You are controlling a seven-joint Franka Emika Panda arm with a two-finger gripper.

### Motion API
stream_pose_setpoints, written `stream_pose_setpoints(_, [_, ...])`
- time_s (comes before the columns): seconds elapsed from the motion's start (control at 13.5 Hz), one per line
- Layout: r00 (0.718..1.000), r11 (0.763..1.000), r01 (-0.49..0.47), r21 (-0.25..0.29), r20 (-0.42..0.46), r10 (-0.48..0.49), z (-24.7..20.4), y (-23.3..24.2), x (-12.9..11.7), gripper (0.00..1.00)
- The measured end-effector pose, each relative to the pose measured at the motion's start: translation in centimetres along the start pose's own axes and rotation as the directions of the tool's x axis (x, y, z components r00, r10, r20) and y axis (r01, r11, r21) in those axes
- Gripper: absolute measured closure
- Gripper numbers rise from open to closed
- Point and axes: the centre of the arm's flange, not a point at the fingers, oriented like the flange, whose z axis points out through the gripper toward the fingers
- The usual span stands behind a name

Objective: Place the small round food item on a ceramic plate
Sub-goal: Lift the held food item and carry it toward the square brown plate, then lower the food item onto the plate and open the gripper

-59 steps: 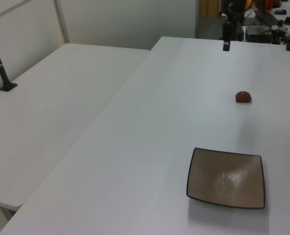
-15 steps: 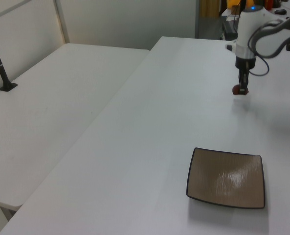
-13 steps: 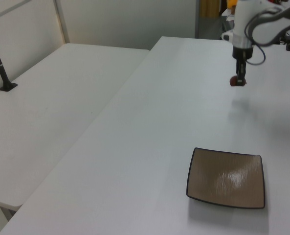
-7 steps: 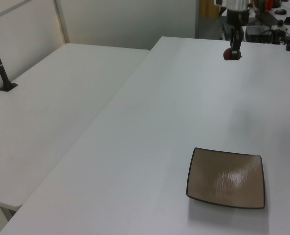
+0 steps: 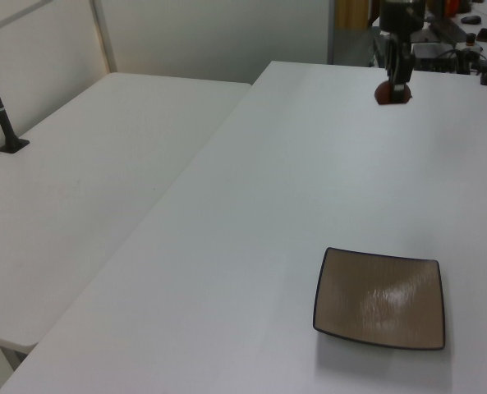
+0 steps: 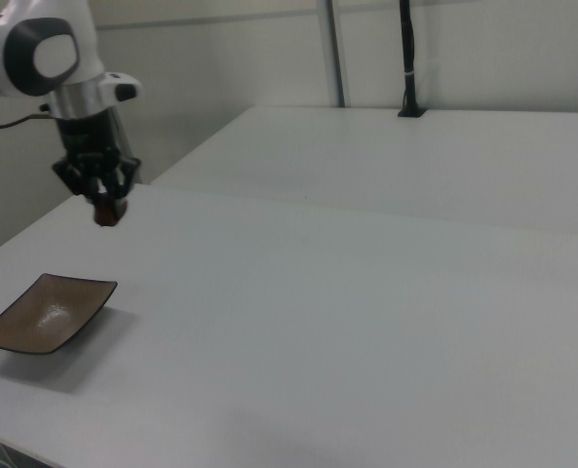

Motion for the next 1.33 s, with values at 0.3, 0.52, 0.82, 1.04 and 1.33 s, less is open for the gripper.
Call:
stream_pose_setpoints(0.3, [0.999, 1.000, 0.026, -0.016, 0.035, -0.025, 2.0, -12.1, 0.5, 0.71])
stream_pose_setpoints(0.52, [0.999, 1.000, 0.005, -0.007, 0.041, -0.004, 5.7, -17.9, 1.5, 0.71])
stream_pose_setpoints(0.82, [0.998, 1.000, -0.012, 0.016, 0.055, 0.011, 14.0, -22.1, 2.4, 0.71])
stream_pose_setpoints(1.04, [0.999, 1.000, -0.015, 0.026, 0.040, 0.014, 18.6, -23.0, 1.9, 0.70])
stream_pose_setpoints(1.33, [0.998, 0.998, -0.066, -0.007, 0.001, 0.066, 23.9, -22.5, 2.8, 0.70])
